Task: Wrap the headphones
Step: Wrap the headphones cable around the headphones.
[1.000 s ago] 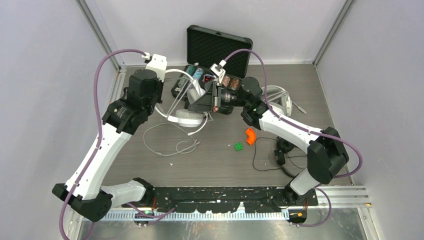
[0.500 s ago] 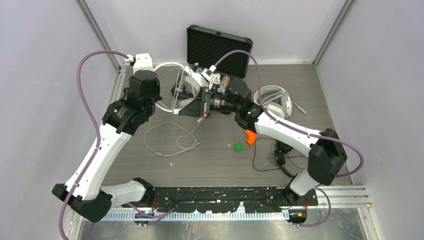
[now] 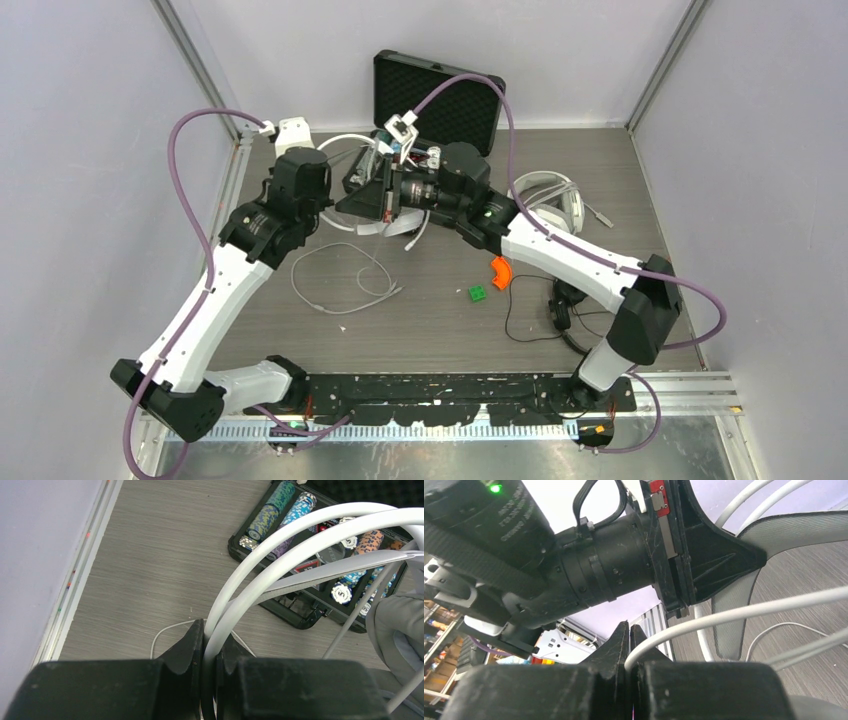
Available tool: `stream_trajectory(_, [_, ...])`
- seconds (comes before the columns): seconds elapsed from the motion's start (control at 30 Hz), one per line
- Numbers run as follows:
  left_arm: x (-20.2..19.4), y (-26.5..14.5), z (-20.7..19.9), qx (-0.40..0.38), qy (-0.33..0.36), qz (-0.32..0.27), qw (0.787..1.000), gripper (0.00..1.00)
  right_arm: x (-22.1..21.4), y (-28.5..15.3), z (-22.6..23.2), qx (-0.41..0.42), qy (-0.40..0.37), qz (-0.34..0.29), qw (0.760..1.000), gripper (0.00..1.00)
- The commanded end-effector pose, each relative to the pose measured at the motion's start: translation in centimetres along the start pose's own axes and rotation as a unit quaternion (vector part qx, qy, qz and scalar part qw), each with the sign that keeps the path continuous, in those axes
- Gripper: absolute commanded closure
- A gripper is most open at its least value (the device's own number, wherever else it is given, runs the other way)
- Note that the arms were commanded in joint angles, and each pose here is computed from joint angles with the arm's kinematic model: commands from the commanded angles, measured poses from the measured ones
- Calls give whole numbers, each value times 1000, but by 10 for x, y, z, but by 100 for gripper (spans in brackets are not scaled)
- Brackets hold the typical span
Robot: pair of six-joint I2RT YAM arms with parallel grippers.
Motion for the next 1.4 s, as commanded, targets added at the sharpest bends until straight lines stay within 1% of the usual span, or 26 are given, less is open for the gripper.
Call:
stream_trajectory(0.0, [29, 1, -4, -1, -82, -53, 995, 100, 5, 13, 20, 21, -35, 4, 999, 99])
stream_trajectory(0.13, [26, -1, -3, 0, -103, -49, 994, 100, -3, 15, 15, 16, -28, 18, 999, 100])
stream_trajectory(0.17, [28, -3, -2, -2, -113, -48, 992, 100, -7, 14, 13, 15, -28, 23, 999, 98])
stream_trajectory(0.3, [36, -12, -3, -14, -154, -49, 987, 100, -13, 7, 2, -1, -41, 20, 999, 89])
stream_trajectory(0.43, [46, -18, -3, -23, -189, -58, 980, 100, -15, 0, -12, -38, -78, 15, 996, 85])
stream_trajectory(0.67, [60, -22, -1, -17, -223, -66, 972, 100, -14, -8, -15, -60, -104, 6, 993, 84])
stream_trajectory(1.0, [73, -21, -3, -18, -259, -76, 963, 100, -28, -8, -15, -74, -130, 17, 989, 83])
stream_trajectory(1.17, [83, -26, 0, -20, -275, -87, 957, 100, -37, -11, -21, -101, -165, 24, 981, 82])
stream_trajectory(1.37, [92, -35, 5, -23, -291, -98, 951, 100, -30, -16, -36, -131, -204, -10, 970, 82])
Point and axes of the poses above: each gripper's point midway between its finger pads, its own y axis out along the fingers, its own z axis along the line the jaws close on, x = y × z, the point moved 1 cm from there along -y, back along the fingers, and after that the axes turned 14 degrees about y, right-handed, at the moved point
